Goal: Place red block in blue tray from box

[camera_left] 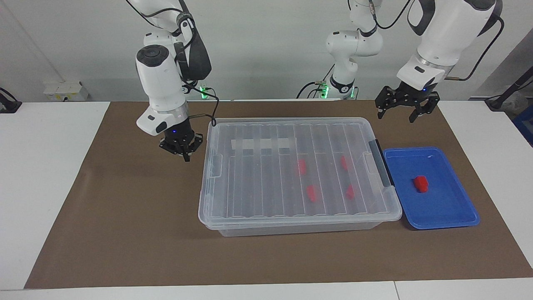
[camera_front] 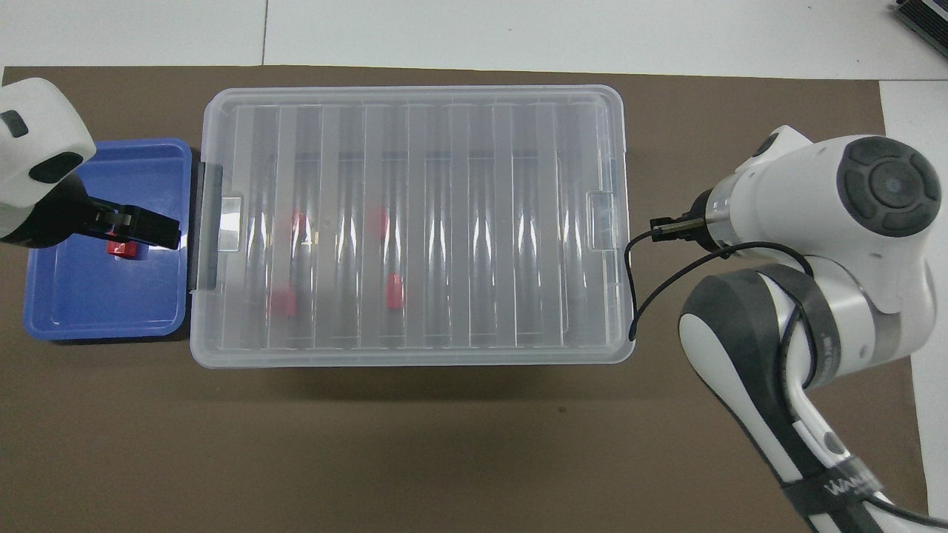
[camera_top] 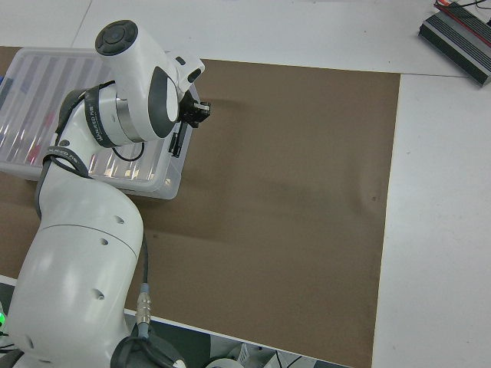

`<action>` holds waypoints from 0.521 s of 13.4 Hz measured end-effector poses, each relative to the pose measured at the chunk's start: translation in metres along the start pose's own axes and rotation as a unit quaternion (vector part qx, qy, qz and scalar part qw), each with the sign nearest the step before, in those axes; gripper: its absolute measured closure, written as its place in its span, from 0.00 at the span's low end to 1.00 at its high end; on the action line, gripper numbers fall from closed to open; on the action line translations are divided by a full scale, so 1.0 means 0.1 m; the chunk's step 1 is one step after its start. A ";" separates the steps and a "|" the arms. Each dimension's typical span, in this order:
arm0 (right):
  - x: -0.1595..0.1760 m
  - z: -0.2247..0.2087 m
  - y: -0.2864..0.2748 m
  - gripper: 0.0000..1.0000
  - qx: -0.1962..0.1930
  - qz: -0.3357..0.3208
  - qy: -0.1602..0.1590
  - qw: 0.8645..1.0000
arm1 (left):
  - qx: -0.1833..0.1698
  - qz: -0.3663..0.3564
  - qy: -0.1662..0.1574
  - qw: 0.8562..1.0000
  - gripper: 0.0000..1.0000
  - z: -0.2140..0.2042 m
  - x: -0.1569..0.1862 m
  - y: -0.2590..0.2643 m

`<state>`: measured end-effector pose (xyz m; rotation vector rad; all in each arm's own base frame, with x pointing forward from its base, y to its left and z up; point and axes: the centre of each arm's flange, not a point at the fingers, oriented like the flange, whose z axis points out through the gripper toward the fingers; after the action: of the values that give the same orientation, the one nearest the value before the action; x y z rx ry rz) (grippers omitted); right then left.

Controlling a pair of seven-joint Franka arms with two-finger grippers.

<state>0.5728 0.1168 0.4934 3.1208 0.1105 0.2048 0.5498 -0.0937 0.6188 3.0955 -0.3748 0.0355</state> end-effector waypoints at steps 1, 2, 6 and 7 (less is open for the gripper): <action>-0.04 -0.09 0.08 0.94 -0.003 0.017 -0.005 1.000 | 0.001 0.004 0.000 1.000 0.00 -0.02 -0.01 0.05; -0.07 -0.15 0.14 0.86 -0.004 0.030 -0.010 0.999 | 0.002 0.005 0.002 1.000 0.00 -0.05 -0.03 0.06; -0.08 -0.60 0.29 0.40 -0.010 0.059 -0.037 0.997 | 0.002 0.005 0.003 1.000 0.00 -0.08 -0.07 0.06; -0.08 -0.75 0.35 0.27 -0.011 0.066 -0.043 0.997 | 0.002 0.005 0.000 1.000 0.00 -0.06 -0.07 0.06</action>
<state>0.5577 0.0823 0.5675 3.1116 -0.0968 0.0711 0.5416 -0.0979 0.6248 3.0970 -0.3907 0.0376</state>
